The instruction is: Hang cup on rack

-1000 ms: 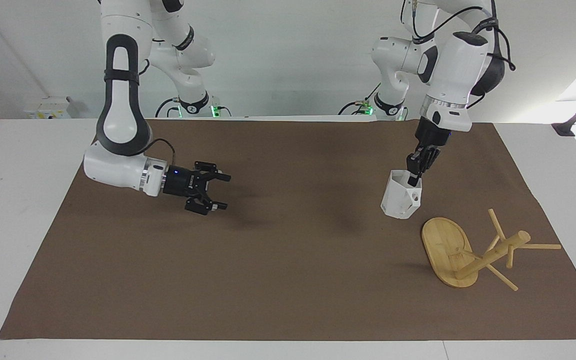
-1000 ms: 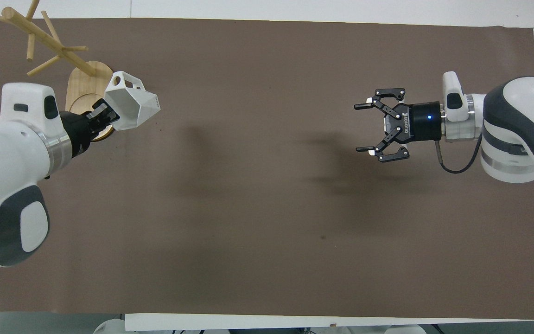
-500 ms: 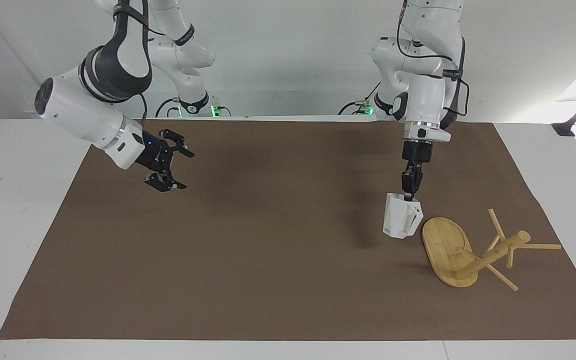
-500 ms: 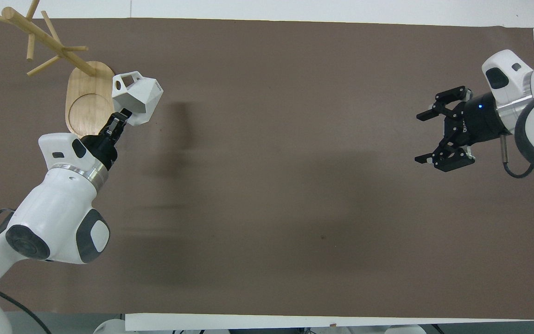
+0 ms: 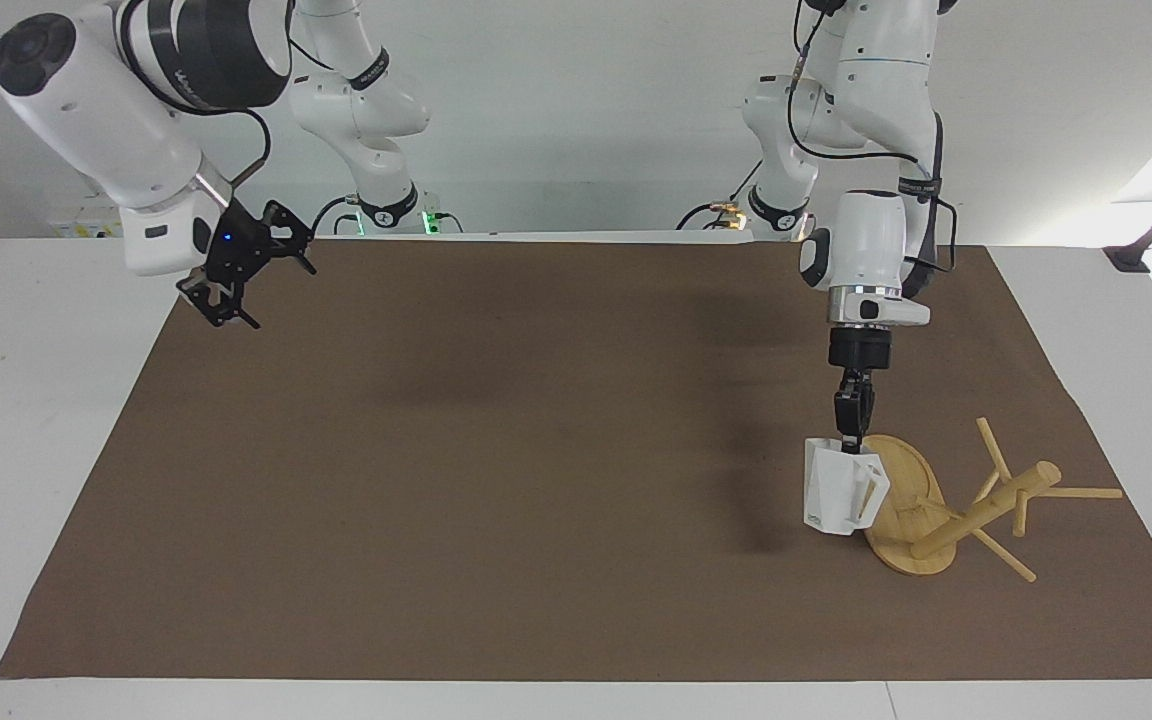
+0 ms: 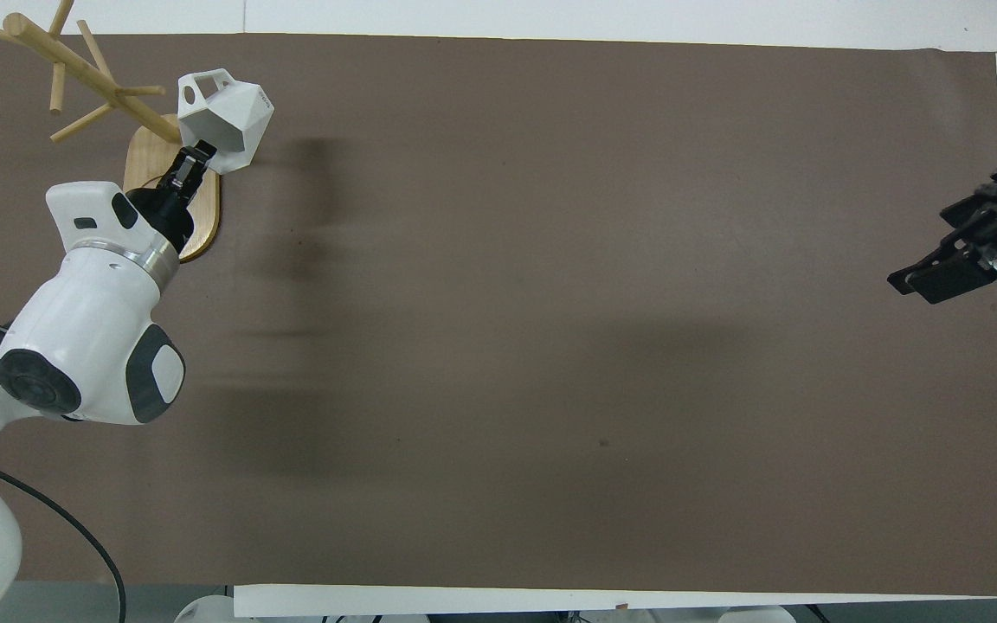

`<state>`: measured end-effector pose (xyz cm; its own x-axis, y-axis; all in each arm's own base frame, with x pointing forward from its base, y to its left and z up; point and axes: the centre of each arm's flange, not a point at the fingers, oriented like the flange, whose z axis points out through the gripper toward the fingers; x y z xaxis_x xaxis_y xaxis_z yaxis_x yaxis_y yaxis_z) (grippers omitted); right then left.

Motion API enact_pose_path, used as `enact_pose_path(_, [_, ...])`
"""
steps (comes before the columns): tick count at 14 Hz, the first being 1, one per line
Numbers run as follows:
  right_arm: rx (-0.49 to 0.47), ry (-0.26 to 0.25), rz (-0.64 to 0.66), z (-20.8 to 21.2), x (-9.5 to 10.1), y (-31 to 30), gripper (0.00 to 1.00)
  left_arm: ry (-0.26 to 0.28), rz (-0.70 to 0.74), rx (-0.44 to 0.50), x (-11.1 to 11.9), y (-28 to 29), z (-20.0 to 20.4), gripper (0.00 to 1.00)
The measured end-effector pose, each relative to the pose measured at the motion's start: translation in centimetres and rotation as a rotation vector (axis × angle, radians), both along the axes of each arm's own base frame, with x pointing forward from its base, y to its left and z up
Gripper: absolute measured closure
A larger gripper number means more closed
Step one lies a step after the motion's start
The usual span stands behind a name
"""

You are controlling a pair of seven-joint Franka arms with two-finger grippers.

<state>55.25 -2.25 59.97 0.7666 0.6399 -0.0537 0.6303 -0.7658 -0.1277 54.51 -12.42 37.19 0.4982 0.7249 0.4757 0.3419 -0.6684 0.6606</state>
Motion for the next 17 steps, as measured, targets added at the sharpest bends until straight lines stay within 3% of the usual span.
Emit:
enact_pose_path(3, [-0.117, 0.036, -0.254, 1.5, -1.0, -0.8, 0.0, -0.005, 0.003, 0.03, 0.5, 1.9, -0.1, 0.96])
enact_pose_path(6, [-0.151, 0.058, -0.442, 2.2, -2.0, -1.6, 0.0, -0.001, 0.003, 0.032, 0.5, 1.9, -0.3, 0.96])
enact_pose_path(11, [-0.175, 0.1, -0.599, 2.0, -2.9, -3.7, 0.0, 0.02, 0.032, 0.035, 0.8, 3.4, -1.4, 0.96])
enact_pose_path(17, [-0.177, 0.098, -0.633, 2.2, -3.1, -4.4, 0.0, 0.031, 0.058, 0.034, 1.5, 4.6, -2.0, 0.96])
